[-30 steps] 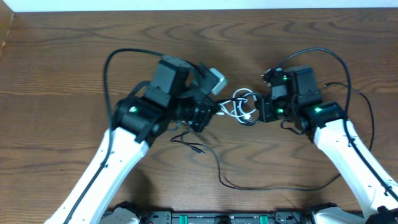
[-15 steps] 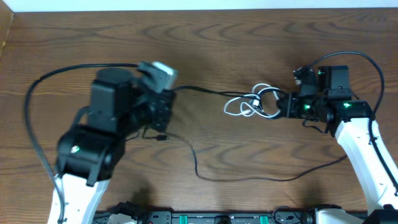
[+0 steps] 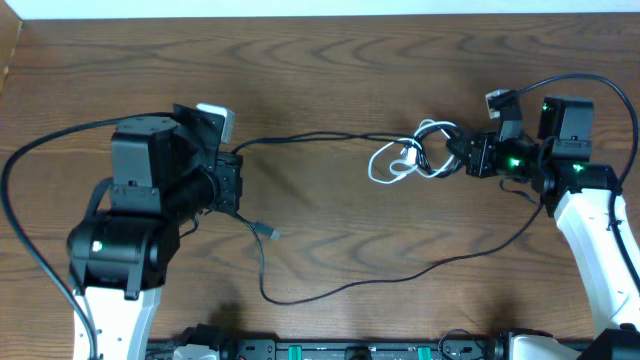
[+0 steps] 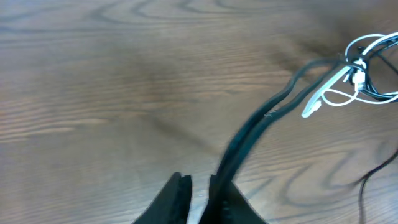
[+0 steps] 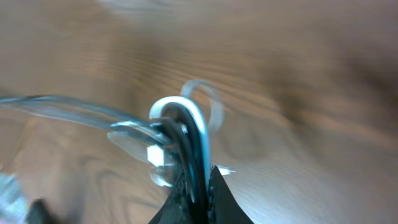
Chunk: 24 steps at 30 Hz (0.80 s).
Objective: Untangle cables
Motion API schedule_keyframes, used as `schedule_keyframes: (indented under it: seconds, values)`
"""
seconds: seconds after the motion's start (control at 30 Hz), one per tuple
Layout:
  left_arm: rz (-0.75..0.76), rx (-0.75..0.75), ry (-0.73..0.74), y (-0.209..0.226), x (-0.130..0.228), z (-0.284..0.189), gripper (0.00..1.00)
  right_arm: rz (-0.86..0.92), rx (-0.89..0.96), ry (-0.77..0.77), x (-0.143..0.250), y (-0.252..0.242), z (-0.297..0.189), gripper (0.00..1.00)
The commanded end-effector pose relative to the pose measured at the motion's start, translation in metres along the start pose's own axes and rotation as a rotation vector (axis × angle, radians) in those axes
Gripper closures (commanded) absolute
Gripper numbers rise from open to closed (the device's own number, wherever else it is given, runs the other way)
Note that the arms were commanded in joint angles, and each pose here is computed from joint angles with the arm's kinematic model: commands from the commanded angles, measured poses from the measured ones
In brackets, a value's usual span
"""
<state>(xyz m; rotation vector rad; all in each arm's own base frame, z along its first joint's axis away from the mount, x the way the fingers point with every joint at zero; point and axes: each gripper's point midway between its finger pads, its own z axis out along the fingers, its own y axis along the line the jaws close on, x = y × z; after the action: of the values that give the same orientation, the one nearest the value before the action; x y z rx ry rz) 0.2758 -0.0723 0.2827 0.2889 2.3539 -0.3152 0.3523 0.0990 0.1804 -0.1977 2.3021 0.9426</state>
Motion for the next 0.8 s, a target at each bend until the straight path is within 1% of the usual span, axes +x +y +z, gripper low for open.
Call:
schedule_keyframes:
  seconds: [0.0, 0.07, 0.13, 0.2, 0.33, 0.47, 0.7, 0.77]
  values:
    - [0.014, 0.149, 0.002, -0.023, -0.003, 0.002, 0.69, -0.114, -0.256, -0.039, -0.010, 0.042, -0.007, 0.99]
    - [0.089, 0.320, -0.009, -0.051, -0.005, -0.001, 0.62, -0.164, -0.334, -0.068, -0.017, 0.056, -0.011, 0.99]
    - [0.132, 0.467, -0.023, -0.073, -0.005, -0.007, 0.57, -0.226, -0.423, -0.098, -0.023, 0.072, -0.018, 0.99]
    - [0.150, 0.514, -0.029, -0.080, -0.005, -0.009, 0.55, -0.268, -0.493, -0.112, -0.025, 0.084, -0.024, 0.99]
    - [0.164, 0.514, -0.033, -0.080, -0.006, -0.009, 0.53, -0.304, -0.567, -0.111, -0.023, 0.098, -0.028, 0.99]
    - [0.179, 0.523, -0.037, -0.084, -0.006, -0.009, 0.53, -0.427, -0.724, -0.107, -0.012, 0.127, -0.036, 0.99]
    - [0.230, 0.541, -0.078, -0.093, -0.014, -0.009, 0.52, -0.559, -0.820, -0.082, 0.007, 0.159, -0.026, 0.99]
    - [0.267, 0.540, -0.091, -0.093, -0.015, -0.009, 0.52, -0.594, -0.844, -0.077, 0.013, 0.167, -0.023, 0.99]
